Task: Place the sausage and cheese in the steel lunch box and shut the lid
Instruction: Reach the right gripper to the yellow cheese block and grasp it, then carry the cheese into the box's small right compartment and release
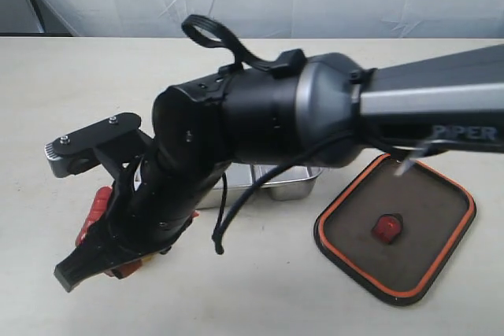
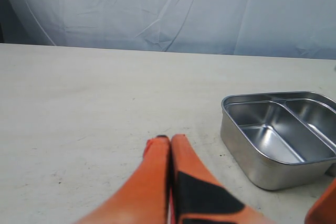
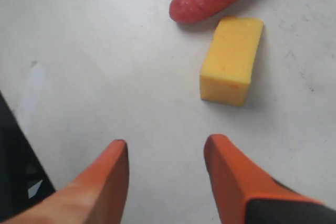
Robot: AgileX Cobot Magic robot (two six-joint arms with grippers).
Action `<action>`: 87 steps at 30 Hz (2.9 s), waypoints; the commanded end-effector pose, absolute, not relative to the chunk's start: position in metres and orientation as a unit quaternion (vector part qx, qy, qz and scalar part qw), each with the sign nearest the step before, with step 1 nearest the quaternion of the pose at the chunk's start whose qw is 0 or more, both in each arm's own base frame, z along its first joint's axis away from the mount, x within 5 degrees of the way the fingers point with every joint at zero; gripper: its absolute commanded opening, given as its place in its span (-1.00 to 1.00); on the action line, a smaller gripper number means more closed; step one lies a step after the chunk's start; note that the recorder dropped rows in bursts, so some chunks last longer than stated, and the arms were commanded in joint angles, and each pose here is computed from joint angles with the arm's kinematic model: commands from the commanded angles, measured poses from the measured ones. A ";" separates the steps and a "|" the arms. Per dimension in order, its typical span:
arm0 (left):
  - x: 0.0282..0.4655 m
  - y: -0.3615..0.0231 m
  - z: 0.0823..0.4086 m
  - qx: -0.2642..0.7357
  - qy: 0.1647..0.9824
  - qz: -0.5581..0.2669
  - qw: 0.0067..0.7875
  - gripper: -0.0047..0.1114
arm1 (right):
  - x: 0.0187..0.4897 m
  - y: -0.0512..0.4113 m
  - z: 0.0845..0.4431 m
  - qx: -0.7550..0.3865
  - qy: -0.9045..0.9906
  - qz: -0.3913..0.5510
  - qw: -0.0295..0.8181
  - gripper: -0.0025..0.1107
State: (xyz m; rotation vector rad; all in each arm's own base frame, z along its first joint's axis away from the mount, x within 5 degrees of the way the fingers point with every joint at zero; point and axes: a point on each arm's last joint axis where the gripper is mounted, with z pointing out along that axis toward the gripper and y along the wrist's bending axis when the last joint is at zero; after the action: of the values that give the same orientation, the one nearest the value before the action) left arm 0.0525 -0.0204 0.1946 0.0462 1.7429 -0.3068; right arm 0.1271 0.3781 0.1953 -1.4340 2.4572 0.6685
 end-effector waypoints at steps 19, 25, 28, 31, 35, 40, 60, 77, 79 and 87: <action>0.052 -0.021 0.195 0.025 0.760 -0.132 0.635 -0.92 | 0.144 0.401 0.187 -0.504 0.816 0.217 0.182 0.41; 0.052 -0.021 0.195 0.025 0.760 -0.132 0.635 -0.92 | 0.145 0.402 0.188 -0.502 0.814 0.221 0.191 0.38; 0.052 -0.021 0.195 0.025 0.760 -0.132 0.635 -0.92 | 0.146 0.402 0.186 -0.502 0.815 0.220 0.189 0.38; 0.052 -0.021 0.195 0.025 0.760 -0.132 0.635 -0.92 | 0.145 0.403 0.177 -0.502 0.820 0.213 0.174 0.38; 0.052 -0.021 0.195 0.025 0.760 -0.132 0.635 -0.92 | 0.145 0.403 0.160 -0.508 0.824 0.197 0.154 0.38; 0.052 -0.021 0.195 0.025 0.760 -0.132 0.635 -0.92 | 0.148 0.407 0.146 -0.504 0.826 0.196 0.159 0.38; 0.052 -0.020 0.195 0.025 0.760 -0.132 0.636 -0.92 | 0.140 0.396 0.161 -0.514 0.830 0.182 0.114 -0.96; 0.052 -0.020 0.195 0.025 0.760 -0.132 0.636 -0.92 | 0.204 0.321 0.242 -0.370 0.893 -0.049 0.252 -0.96; 0.052 -0.020 0.195 0.025 0.760 -0.132 0.636 -0.92 | 0.233 0.303 0.242 -0.334 0.907 -0.048 0.254 -0.96; 0.052 -0.020 0.195 0.025 0.760 -0.132 0.636 -0.92 | 0.288 0.268 0.197 -0.341 0.925 -0.033 0.162 -0.96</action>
State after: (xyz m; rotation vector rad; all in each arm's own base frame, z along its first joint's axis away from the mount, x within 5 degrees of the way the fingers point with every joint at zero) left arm 0.0525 -0.0204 0.1946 0.0462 1.7429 -0.3068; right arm 0.2828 0.2686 0.2083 -0.9121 2.6220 -0.1372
